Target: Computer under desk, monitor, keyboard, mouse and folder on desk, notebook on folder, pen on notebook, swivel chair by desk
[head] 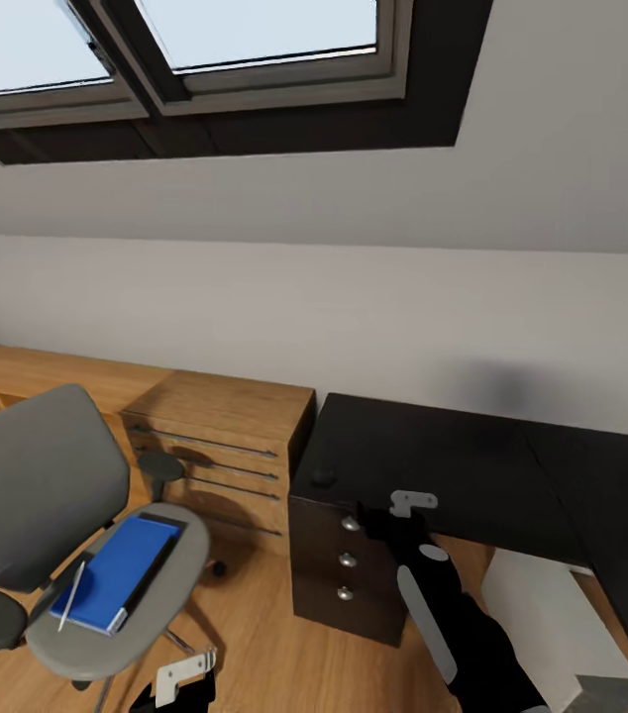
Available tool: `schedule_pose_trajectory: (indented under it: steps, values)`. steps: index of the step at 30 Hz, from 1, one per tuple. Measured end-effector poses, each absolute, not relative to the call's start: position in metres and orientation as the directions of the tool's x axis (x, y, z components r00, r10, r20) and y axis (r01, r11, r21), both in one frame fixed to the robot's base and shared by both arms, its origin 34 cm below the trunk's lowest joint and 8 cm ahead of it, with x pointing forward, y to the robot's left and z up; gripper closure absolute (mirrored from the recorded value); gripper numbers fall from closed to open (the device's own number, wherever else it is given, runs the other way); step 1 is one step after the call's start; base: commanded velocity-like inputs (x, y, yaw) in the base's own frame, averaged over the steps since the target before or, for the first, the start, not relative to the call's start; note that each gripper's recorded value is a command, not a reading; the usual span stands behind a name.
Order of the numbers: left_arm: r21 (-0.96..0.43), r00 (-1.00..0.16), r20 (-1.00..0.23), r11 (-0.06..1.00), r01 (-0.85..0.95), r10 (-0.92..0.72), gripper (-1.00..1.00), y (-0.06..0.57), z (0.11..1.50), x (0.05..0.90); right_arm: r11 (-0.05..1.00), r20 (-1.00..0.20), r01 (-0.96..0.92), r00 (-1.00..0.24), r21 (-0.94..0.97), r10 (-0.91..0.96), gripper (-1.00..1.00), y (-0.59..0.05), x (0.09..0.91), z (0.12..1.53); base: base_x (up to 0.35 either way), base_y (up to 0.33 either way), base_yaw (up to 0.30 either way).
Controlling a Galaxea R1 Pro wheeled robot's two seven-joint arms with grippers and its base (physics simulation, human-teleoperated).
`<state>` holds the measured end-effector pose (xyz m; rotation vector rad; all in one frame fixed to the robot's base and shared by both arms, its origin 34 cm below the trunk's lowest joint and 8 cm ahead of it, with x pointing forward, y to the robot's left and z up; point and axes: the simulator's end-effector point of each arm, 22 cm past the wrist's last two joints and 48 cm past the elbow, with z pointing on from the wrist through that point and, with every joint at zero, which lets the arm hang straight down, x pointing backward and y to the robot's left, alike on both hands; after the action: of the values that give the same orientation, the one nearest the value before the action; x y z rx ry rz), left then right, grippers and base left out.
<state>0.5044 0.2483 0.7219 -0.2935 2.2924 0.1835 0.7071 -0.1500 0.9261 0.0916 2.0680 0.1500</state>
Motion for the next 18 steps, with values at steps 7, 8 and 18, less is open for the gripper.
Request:
schedule_pose_trajectory:
  steps: [7, 8, 18]
  values:
    - [0.042, -0.661, -0.734, 0.963, -0.268, -0.152, -1.00, 0.248, 0.718, 0.502, 0.990, -0.862, 0.010, -0.491, 0.143, 0.129, -1.00, -0.151, 0.707, 0.919, -0.314, 0.083, -0.002]
    - [0.043, -0.663, -0.733, 0.963, -0.267, -0.152, -1.00, 0.248, 0.717, 0.501, 0.990, -0.861, 0.011, -0.492, 0.143, 0.130, -1.00, -0.151, 0.707, 0.918, -0.327, 0.103, -0.001]
    - [0.047, -0.674, -0.723, 0.963, -0.266, -0.151, -1.00, 0.248, 0.711, 0.498, 0.990, -0.854, 0.015, -0.504, 0.142, 0.131, -1.00, -0.152, 0.706, 0.910, -0.331, 0.133, 0.000]
